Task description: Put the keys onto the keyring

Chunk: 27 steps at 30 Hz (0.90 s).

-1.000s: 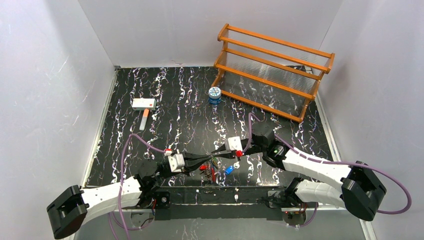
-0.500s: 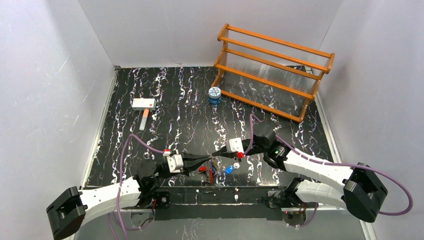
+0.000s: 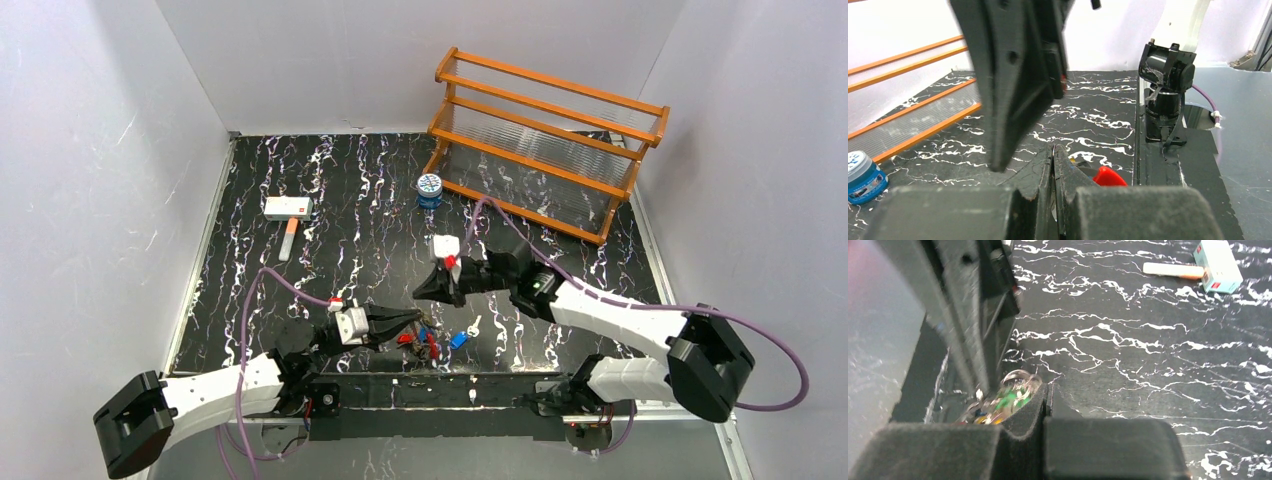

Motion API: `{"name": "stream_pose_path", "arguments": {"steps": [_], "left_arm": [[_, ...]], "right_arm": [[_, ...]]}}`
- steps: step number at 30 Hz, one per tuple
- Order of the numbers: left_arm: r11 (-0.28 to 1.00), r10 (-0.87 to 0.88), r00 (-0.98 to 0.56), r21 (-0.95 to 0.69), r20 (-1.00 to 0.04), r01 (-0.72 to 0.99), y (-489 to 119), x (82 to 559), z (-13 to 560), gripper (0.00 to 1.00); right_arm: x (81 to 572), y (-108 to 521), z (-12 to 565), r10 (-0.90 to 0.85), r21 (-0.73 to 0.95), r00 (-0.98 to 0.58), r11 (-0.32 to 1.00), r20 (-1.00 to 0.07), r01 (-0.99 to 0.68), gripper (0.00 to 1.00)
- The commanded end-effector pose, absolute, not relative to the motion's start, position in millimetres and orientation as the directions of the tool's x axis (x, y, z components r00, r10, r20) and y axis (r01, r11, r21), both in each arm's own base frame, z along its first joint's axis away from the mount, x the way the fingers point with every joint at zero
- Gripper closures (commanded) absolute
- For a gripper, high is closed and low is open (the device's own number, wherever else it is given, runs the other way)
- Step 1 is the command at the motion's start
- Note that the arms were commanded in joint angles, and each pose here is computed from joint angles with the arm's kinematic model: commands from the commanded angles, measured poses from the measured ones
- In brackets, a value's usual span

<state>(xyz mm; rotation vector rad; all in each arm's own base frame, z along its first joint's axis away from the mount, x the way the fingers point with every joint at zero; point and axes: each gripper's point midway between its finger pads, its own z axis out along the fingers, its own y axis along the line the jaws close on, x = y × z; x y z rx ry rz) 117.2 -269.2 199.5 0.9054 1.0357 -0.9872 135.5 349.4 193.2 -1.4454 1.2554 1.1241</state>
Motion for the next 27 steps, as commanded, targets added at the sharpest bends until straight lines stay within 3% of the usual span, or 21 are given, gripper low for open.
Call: {"name": "stream_pose_path", "arguments": {"steps": [1, 5, 8, 11, 14, 17, 22, 27], "left_arm": [[0.288, -0.187, 0.188, 0.129, -0.964, 0.949, -262, 112, 176, 1.0], [0.295, -0.187, 0.189, 0.129, -0.964, 0.947, -261, 112, 175, 1.0], [0.306, -0.193, 0.193, 0.128, -0.962, 0.943, -260, 114, 177, 1.0], [0.322, -0.198, 0.194, 0.123, -0.961, 0.939, -258, 115, 177, 1.0], [0.34, -0.198, 0.193, 0.118, -0.961, 0.933, -255, 118, 176, 1.0], [0.345, -0.206, 0.194, 0.115, -0.959, 0.932, -254, 118, 178, 1.0], [0.343, -0.205, 0.196, 0.117, -0.959, 0.932, -254, 117, 177, 1.0], [0.327, -0.208, 0.195, 0.12, -0.959, 0.938, -256, 115, 178, 1.0]], "right_arm": [[155, 367, 215, -0.198, 0.094, -0.094, 0.01, -0.976, -0.996, 0.99], [165, 374, 212, -0.234, 0.213, -0.225, 0.078, -0.946, -0.974, 0.99], [169, 372, 210, -0.246, 0.213, -0.233, 0.106, -0.941, -0.971, 0.99], [162, 363, 215, -0.227, 0.13, -0.143, 0.07, -0.963, -0.989, 0.8], [154, 349, 219, -0.19, 0.005, -0.012, 0.038, -0.982, -0.999, 0.53], [143, 335, 218, -0.164, -0.099, 0.096, 0.008, -0.982, -0.995, 0.42], [124, 324, 225, -0.107, -0.191, 0.197, -0.07, -0.974, -0.979, 0.43], [112, 331, 232, -0.07, -0.167, 0.179, -0.155, -0.981, -0.974, 0.47]]}}
